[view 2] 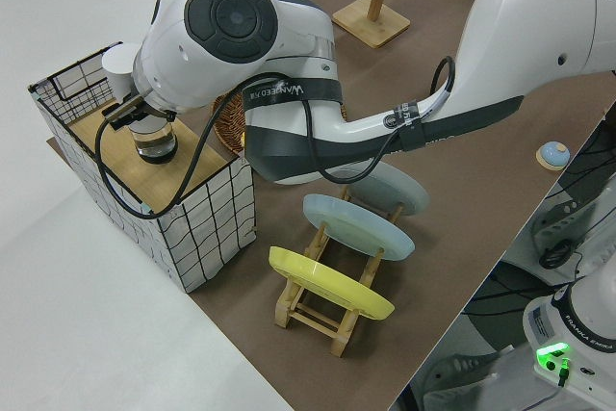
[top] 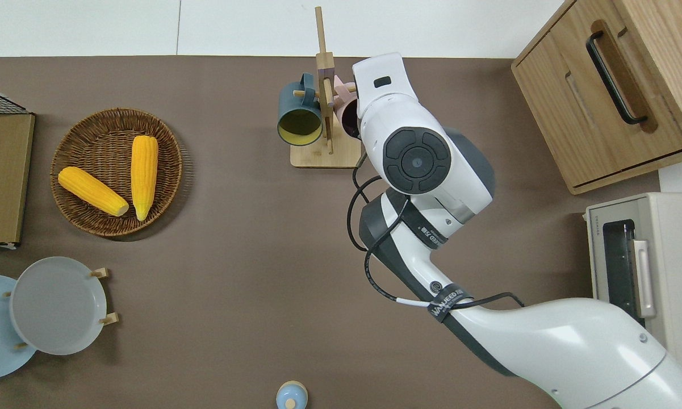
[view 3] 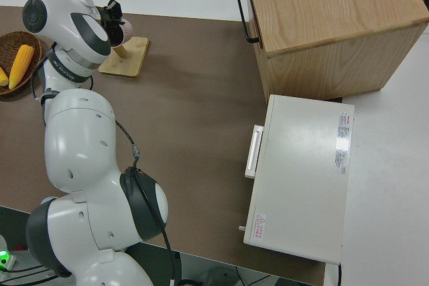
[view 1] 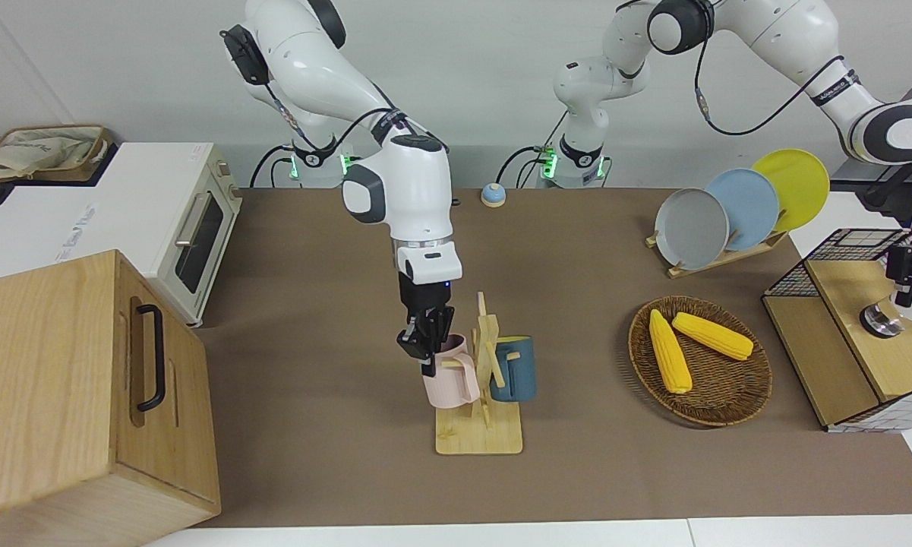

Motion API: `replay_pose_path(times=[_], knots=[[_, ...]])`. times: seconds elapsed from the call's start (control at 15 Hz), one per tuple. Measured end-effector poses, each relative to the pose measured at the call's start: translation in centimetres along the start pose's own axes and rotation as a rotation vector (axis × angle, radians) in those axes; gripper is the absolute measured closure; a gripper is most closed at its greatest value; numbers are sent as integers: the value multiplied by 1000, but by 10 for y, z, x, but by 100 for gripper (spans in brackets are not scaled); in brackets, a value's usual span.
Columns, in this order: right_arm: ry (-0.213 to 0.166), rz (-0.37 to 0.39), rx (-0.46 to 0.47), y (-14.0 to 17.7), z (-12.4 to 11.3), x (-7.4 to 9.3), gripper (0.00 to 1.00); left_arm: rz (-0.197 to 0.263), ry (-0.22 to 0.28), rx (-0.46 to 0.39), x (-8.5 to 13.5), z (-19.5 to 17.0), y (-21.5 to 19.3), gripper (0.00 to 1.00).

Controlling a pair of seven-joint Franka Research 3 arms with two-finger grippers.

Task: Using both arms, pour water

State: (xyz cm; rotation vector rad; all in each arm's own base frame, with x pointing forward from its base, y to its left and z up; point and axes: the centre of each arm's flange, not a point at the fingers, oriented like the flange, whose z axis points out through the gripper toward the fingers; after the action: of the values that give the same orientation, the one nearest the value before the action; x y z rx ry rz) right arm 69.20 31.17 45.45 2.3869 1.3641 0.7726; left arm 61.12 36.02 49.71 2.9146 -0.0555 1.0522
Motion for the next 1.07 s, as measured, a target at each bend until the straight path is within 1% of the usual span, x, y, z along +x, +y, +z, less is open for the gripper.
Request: replay_pose_path(times=[0.73, 1.07], knots=[[0, 9, 0, 1, 0, 0, 94, -3, 1, 0, 1, 0, 1, 37], [0, 20, -6, 7, -5, -2, 94, -5, 5, 1, 2, -2, 1, 37]])
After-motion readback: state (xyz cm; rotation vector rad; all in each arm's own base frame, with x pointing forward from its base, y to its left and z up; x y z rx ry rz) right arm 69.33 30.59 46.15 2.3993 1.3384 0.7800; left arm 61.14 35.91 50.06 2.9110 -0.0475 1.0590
